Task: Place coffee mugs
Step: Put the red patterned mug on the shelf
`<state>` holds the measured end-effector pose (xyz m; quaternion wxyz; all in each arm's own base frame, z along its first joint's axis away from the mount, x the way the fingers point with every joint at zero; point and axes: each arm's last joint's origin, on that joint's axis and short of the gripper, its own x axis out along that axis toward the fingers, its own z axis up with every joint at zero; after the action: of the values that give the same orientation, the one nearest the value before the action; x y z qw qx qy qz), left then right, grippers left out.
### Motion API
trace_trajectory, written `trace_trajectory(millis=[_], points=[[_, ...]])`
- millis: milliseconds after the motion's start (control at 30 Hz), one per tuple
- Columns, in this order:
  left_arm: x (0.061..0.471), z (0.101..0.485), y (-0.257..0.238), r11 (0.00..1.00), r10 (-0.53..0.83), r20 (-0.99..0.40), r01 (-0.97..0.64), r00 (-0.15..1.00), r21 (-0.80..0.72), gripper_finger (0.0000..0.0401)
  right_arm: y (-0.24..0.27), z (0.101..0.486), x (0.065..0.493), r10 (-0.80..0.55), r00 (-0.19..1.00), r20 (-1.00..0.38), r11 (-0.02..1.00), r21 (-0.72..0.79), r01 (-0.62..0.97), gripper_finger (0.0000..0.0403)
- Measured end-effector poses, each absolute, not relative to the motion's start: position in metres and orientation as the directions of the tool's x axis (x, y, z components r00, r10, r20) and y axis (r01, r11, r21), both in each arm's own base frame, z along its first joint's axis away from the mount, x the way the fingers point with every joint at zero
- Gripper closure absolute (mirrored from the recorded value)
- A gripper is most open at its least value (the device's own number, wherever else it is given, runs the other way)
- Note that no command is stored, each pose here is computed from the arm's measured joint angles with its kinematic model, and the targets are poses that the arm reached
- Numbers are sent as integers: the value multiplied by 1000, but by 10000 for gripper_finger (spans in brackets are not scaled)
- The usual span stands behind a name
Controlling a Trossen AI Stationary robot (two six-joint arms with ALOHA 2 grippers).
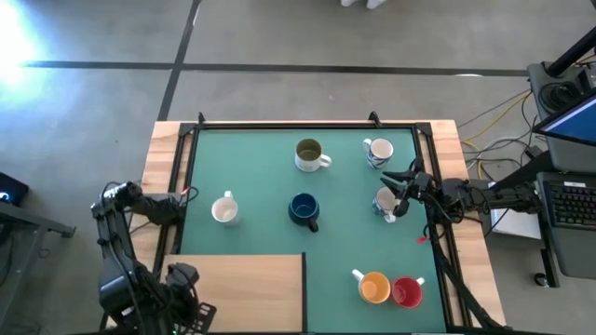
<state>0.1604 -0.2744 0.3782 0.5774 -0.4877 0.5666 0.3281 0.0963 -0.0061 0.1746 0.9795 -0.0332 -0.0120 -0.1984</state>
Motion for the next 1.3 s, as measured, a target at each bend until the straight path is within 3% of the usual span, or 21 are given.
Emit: trace_trajectory(millis=[167, 367, 600, 900, 1300], points=[[151, 381, -269, 314, -169, -981, -938, 97, -146, 393, -6, 175, 96, -388, 921, 37, 919, -60, 390, 321], [153, 384, -267, 310, -168, -975, -930, 148, -195, 393, -6, 175, 96, -388, 921, 37, 919, -60, 389, 321], [155, 378, -271, 309, -164, -977, -934, 133, -179, 393, -6, 175, 96, -388, 921, 37, 919, -60, 389, 321], [159, 369, -276, 312, -120, -986, -938, 116, -149, 374, -6, 175, 96, -388, 921, 37, 919, -60, 389, 321], [159, 380, -276, 282, -169, -975, -941, 142, -186, 345, -6, 175, 96, -388, 921, 37, 919, -60, 390, 321]])
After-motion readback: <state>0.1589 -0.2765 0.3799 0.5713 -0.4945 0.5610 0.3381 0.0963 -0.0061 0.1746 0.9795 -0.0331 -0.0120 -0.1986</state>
